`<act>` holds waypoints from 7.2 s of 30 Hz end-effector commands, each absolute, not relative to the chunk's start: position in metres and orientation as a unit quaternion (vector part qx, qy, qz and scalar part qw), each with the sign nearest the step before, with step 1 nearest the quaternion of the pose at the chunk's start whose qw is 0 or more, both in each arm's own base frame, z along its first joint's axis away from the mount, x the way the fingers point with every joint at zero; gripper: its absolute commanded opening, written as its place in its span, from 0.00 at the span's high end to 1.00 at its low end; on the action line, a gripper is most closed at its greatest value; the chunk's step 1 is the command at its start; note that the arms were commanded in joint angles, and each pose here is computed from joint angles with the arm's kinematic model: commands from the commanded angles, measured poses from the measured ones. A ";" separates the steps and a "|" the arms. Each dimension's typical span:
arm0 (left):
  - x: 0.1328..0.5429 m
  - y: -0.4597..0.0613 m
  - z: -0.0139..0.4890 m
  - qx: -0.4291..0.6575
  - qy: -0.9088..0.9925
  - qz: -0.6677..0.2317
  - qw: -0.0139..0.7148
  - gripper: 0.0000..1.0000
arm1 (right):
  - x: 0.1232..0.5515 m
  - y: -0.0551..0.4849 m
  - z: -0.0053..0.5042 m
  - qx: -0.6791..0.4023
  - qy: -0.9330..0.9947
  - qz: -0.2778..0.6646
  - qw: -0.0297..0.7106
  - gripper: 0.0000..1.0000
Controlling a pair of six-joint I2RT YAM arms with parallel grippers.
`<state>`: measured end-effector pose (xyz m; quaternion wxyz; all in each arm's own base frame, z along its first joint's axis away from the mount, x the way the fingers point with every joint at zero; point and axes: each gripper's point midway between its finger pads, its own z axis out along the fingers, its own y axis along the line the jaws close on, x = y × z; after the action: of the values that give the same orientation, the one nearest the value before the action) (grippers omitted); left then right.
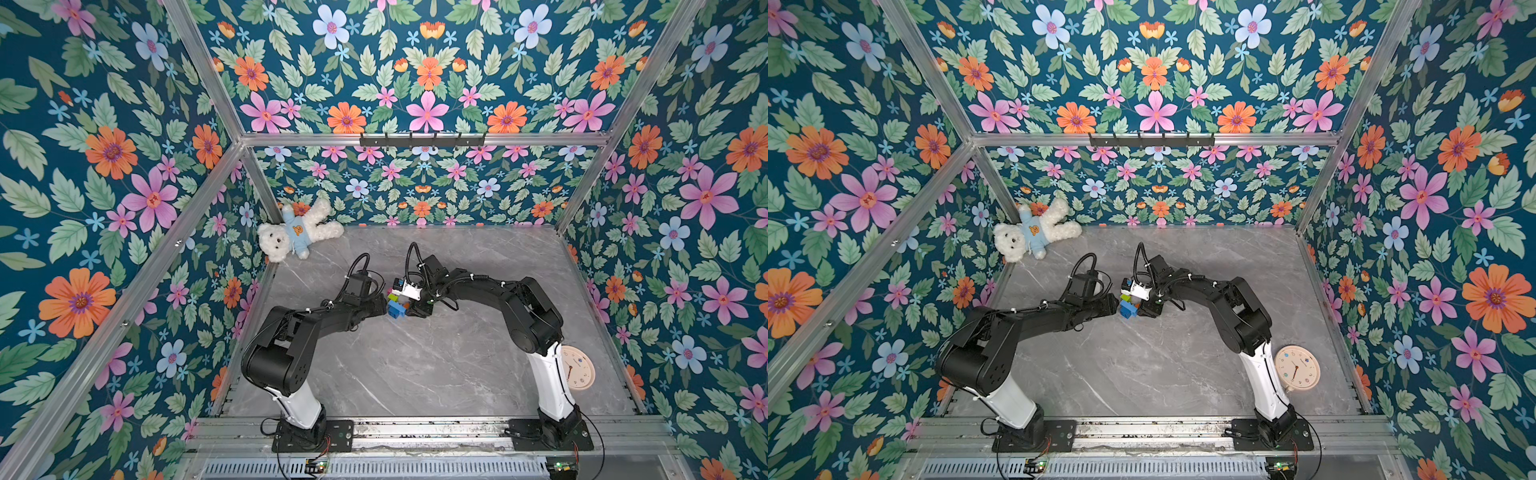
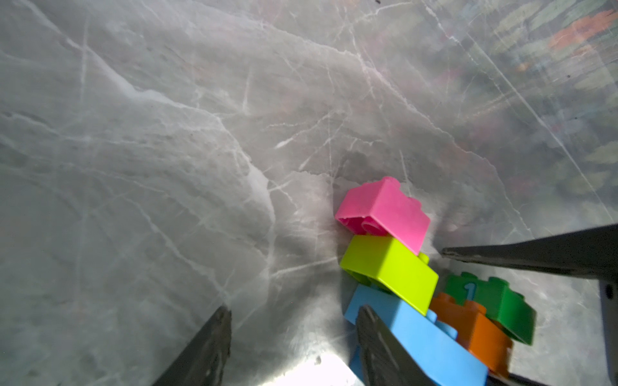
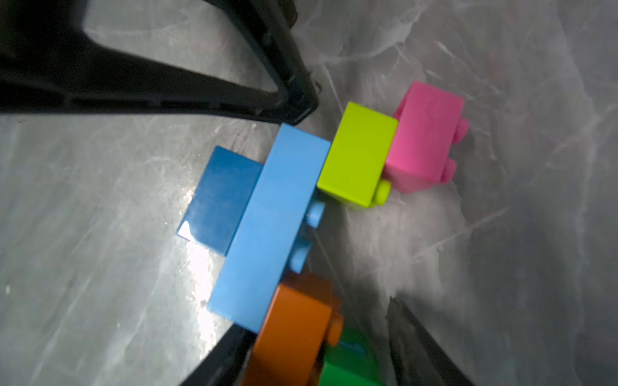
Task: Assemble the letter v with lego
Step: Assemble the lego brick with the lego brick, then reset both arms
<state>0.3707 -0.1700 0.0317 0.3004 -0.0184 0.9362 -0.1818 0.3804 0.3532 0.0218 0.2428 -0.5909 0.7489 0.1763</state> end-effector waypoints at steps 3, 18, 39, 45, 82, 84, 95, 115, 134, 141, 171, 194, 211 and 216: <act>0.351 -0.166 0.015 -0.019 0.952 -0.173 0.253 0.38 | 0.371 0.340 0.009 -0.577 0.771 0.166 0.211 0.40; 0.352 -0.167 0.013 -0.016 0.952 -0.174 0.250 0.38 | 0.358 0.348 0.009 -0.606 0.743 0.200 0.203 0.43; 0.352 -0.169 0.013 -0.015 0.952 -0.178 0.249 0.38 | 0.367 0.346 0.006 -0.595 0.754 0.183 0.209 0.48; 0.351 -0.169 0.013 -0.014 0.952 -0.179 0.248 0.38 | 0.369 0.345 0.006 -0.592 0.758 0.178 0.209 0.47; 0.351 -0.169 0.012 -0.014 0.952 -0.180 0.247 0.38 | 0.374 0.333 0.014 -0.486 0.837 0.153 0.201 0.33; 0.351 -0.169 0.013 -0.014 0.952 -0.180 0.248 0.38 | 0.373 0.334 0.012 -0.484 0.839 0.151 0.194 0.35; 0.351 -0.169 0.012 -0.014 0.952 -0.180 0.247 0.38 | 0.371 0.335 0.007 -0.489 0.840 0.143 0.186 0.45; 0.352 -0.170 0.010 -0.012 0.953 -0.179 0.244 0.38 | 0.354 0.339 0.006 -0.538 0.810 0.169 0.160 0.50; 0.352 -0.170 0.009 -0.013 0.953 -0.180 0.243 0.39 | 0.351 0.341 0.004 -0.548 0.804 0.171 0.156 0.55; 0.352 -0.171 0.010 -0.012 0.952 -0.182 0.244 0.39 | 0.349 0.340 0.002 -0.552 0.802 0.171 0.151 0.58; 0.343 -0.168 0.035 -0.013 0.942 -0.199 0.271 0.28 | 0.368 0.308 0.016 -0.515 0.830 0.111 0.184 0.22; 0.362 -0.135 0.119 -0.080 0.884 -0.174 0.426 0.01 | 0.417 0.244 0.068 -0.355 0.895 0.023 0.269 0.19; 0.371 0.003 0.131 -0.075 0.784 0.160 0.595 0.01 | 0.388 0.052 0.167 -0.014 0.806 0.040 0.590 0.01; 0.385 0.002 0.127 -0.042 0.779 0.121 0.614 0.01 | 0.396 0.029 0.166 -0.004 0.795 0.043 0.606 0.01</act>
<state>0.3692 0.0181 0.0942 0.5454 -0.0829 0.8198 0.1540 0.3834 0.0274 0.1342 0.5427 0.0014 0.8397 0.0199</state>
